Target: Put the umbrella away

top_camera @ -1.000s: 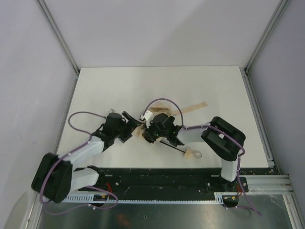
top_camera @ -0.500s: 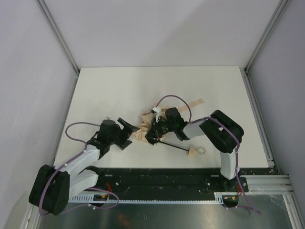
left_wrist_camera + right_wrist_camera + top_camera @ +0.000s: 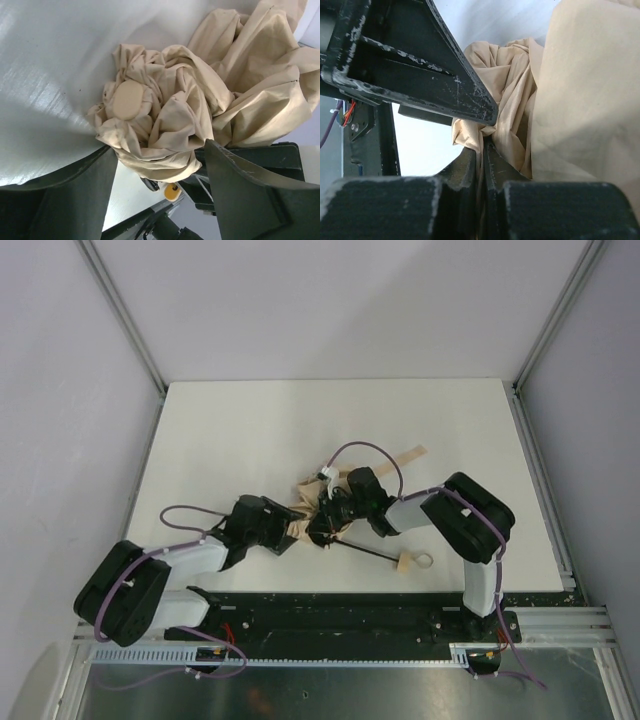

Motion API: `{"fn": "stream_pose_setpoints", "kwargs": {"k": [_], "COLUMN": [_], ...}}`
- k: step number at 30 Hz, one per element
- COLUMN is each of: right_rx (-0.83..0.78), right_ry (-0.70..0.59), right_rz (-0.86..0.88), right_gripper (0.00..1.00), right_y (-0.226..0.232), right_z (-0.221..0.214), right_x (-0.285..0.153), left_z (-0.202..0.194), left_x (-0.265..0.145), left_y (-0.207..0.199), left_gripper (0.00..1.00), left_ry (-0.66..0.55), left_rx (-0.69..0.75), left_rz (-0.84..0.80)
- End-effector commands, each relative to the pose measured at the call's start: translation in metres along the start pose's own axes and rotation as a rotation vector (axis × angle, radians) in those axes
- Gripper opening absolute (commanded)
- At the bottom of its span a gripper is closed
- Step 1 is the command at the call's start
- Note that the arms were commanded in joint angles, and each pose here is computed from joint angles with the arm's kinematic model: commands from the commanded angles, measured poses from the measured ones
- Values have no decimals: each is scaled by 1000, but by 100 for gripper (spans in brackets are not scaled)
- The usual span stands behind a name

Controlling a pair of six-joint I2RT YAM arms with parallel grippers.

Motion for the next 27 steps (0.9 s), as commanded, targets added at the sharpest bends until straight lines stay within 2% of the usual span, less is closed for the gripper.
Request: {"fn": "stream_pose_setpoints", "kwargs": {"k": [1, 3, 5, 7, 8, 10, 12, 14, 17, 19, 22, 24, 27], "right_rx": [212, 192, 175, 155, 147, 126, 101, 71, -3, -86, -243, -341, -443], "right_ry": [306, 310, 319, 327, 330, 328, 316, 287, 221, 162, 82, 47, 32], "right_rz": [-180, -175, -170, -168, -169, -179, -207, -249, -326, -384, -496, -576, -654], "right_gripper": [0, 0, 0, 0, 0, 0, 1, 10, 37, 58, 81, 86, 88], "right_y": [-17, -14, -11, -8, -6, -1, 5, 13, 31, 46, 64, 69, 68], "right_z": [-82, -82, -83, -84, -85, -82, -75, -61, -35, -21, -10, -9, -11], "right_x": [-17, -16, -15, -13, -12, -11, -9, -9, -15, -21, -27, -25, -18], "left_z": [13, 15, 17, 20, 21, 19, 17, 15, 13, 12, 9, 6, 1], "left_x": [15, 17, 20, 23, 24, 24, 24, 23, 19, 14, 9, 7, 6], "left_y": [41, 44, 48, 48, 48, 50, 50, 49, 46, 42, 39, 39, 40], "left_gripper": [73, 66, 55, 26, 15, 5, 1, 0, 0, 0, 0, 0, 0], "left_ry": [-200, -224, -250, -257, -254, -243, -232, -224, -218, -214, -194, -161, -101], "left_rx": [24, 43, 61, 125, 154, 171, 189, 209, 226, 239, 239, 230, 207], "left_rz": [254, 280, 306, 325, 334, 346, 348, 346, 333, 326, 333, 339, 365]}}
Point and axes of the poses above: each gripper's point midway between its finger pads, its own x axis out along the fingers, its own y axis along the line the jaws close on, z = x × y, the point moved 9 cm from there along -x, back along the fingers, and after that the axes turned 11 degrees about x, right-handed, at the moved point
